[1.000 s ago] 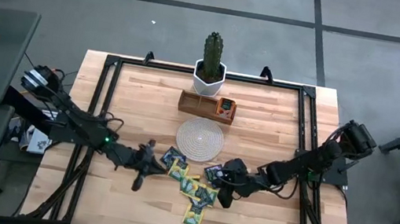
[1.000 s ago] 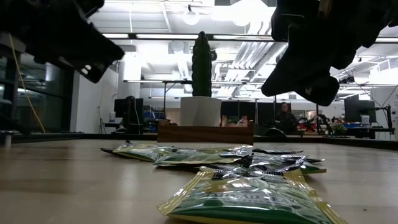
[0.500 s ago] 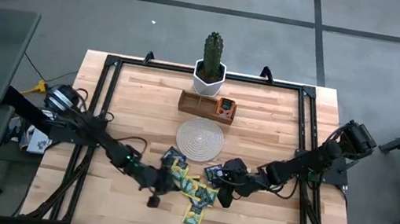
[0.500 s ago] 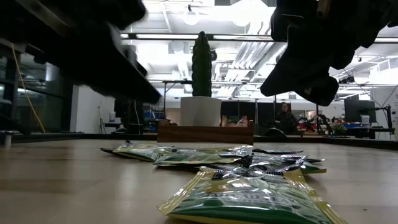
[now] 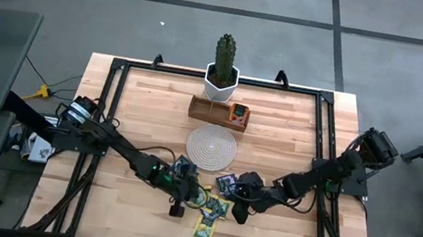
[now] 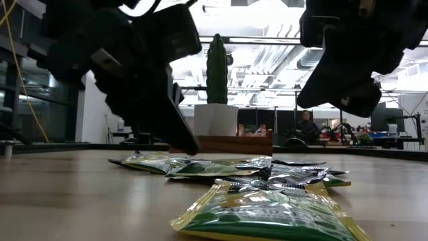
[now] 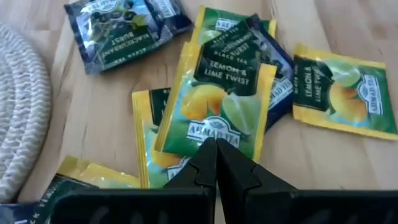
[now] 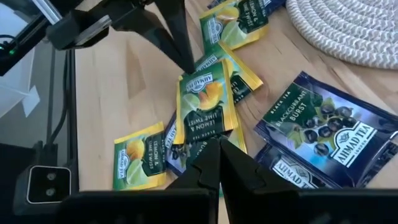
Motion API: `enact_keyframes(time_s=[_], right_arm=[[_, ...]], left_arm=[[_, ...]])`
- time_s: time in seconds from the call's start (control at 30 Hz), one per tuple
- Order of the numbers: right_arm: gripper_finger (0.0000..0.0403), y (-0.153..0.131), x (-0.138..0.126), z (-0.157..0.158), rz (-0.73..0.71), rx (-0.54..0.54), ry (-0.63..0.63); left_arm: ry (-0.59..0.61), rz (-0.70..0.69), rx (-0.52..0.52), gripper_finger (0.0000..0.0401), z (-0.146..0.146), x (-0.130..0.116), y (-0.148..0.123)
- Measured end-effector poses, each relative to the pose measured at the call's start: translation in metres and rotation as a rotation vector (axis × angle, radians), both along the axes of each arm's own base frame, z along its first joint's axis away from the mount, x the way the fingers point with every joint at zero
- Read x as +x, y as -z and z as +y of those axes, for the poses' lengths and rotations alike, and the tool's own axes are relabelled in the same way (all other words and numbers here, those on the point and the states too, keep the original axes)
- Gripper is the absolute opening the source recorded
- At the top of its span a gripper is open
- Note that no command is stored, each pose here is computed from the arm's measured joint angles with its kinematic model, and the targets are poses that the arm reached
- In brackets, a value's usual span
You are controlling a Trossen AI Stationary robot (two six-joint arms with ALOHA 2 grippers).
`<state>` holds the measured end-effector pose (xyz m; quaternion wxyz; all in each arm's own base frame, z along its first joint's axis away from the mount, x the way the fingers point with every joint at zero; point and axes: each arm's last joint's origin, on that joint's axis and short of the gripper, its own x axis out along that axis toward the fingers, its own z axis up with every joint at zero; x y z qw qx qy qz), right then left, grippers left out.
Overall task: Pick & Place Tea
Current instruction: Put the yellow tea bag into the middle section of the wooden organizer
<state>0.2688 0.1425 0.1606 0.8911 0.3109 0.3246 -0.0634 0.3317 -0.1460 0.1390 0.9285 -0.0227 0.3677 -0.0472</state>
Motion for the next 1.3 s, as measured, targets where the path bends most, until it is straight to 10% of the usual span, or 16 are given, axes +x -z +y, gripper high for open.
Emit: enact_keyframes(time_s=[0.97,1.3], right_arm=[[0.0003,0.0,-0.001,0.003,0.023,0.113,0.03],[0.0095,-0.005,0.012,-0.004,-0.05,0.309,0.14]], left_arm=[[-0.007,0.058,-0.039,0.0,-0.001,0.005,0.02],[-0.029,0.071,-0.022,0.0,0.005,0.005,0.022]])
